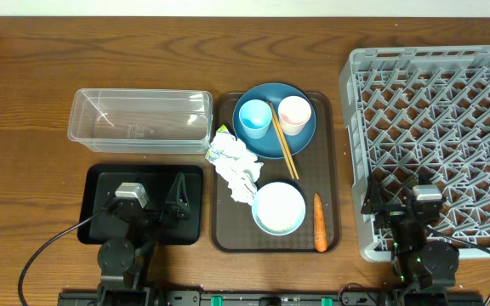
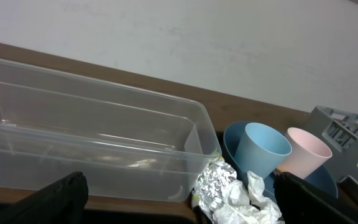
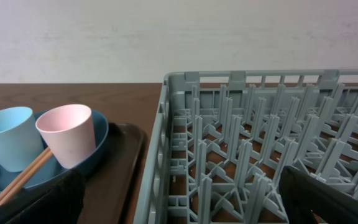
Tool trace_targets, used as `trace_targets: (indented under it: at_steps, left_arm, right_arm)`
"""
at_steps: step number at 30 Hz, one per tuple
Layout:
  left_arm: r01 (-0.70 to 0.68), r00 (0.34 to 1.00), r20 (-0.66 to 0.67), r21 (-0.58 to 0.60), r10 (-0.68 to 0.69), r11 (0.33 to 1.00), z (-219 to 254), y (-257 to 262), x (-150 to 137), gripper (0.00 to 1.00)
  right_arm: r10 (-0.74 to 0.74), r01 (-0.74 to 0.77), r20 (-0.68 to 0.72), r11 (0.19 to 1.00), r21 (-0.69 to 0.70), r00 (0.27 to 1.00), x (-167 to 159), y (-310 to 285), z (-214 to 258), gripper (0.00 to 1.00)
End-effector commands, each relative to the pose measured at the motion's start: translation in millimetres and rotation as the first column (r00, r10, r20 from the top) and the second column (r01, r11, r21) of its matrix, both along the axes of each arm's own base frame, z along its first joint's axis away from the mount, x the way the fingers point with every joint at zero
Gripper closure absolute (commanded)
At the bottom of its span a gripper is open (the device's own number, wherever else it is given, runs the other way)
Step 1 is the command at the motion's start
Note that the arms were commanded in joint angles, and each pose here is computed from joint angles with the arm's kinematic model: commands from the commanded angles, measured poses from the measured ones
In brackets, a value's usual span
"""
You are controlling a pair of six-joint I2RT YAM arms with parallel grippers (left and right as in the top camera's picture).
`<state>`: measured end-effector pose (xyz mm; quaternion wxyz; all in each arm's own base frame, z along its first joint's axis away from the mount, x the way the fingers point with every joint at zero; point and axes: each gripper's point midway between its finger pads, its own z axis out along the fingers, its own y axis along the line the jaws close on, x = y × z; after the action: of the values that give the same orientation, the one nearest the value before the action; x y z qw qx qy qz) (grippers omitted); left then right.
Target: Sort waste into correct bins and load items into the dishwasher rack
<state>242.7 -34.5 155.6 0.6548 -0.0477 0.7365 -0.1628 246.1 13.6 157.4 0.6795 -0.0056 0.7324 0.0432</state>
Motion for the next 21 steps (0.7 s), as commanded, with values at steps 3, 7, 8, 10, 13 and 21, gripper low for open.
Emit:
trace_targets:
  at_steps: [3, 7, 8, 10, 13, 21]
  left_arm:
    - [-0.017, 0.999, -0.046, 0.013, 0.018, 1.0, -14.6, 5.4, -0.3, 0.02]
    - [-0.017, 0.999, -0.046, 0.013, 0.018, 1.0, -14.6, 5.4, -0.3, 0.02]
    - [-0.017, 0.999, -0.046, 0.013, 0.018, 1.0, -14.7, 5.4, -0.3, 0.02]
    - [-0.017, 0.999, -0.046, 0.013, 0.018, 1.0, -14.6, 5.4, -0.3, 0.02]
    - [-0.017, 0.999, -0.046, 0.013, 0.018, 1.0, -14.6, 5.4, -0.3, 0.02]
    - [-0.017, 0.999, -0.046, 0.013, 0.018, 1.0, -14.6, 5.4, -0.3, 0.02]
  right_arm:
    - [0.0, 0.0, -0.025, 1.0, -0.005, 1.0, 0.8, -0.1, -6.2, 0.01]
    - [0.0, 0.0, -0.025, 1.0, -0.005, 1.0, 0.8, -0.1, -6.2, 0.01]
    - [0.0, 0.0, -0.025, 1.0, -0.005, 1.0, 0.8, -0.1, -6.2, 0.01]
    - [0.0, 0.0, -0.025, 1.0, -0.005, 1.0, 0.8, -0.1, -6.2, 0.01]
    - [0.0, 0.0, -0.025, 1.0, -0.005, 1.0, 0.8, -0.1, -6.2, 0.01]
    - [0.0, 0.0, -0.025, 1.0, -0.005, 1.0, 0.8, -0.1, -6.2, 0.01]
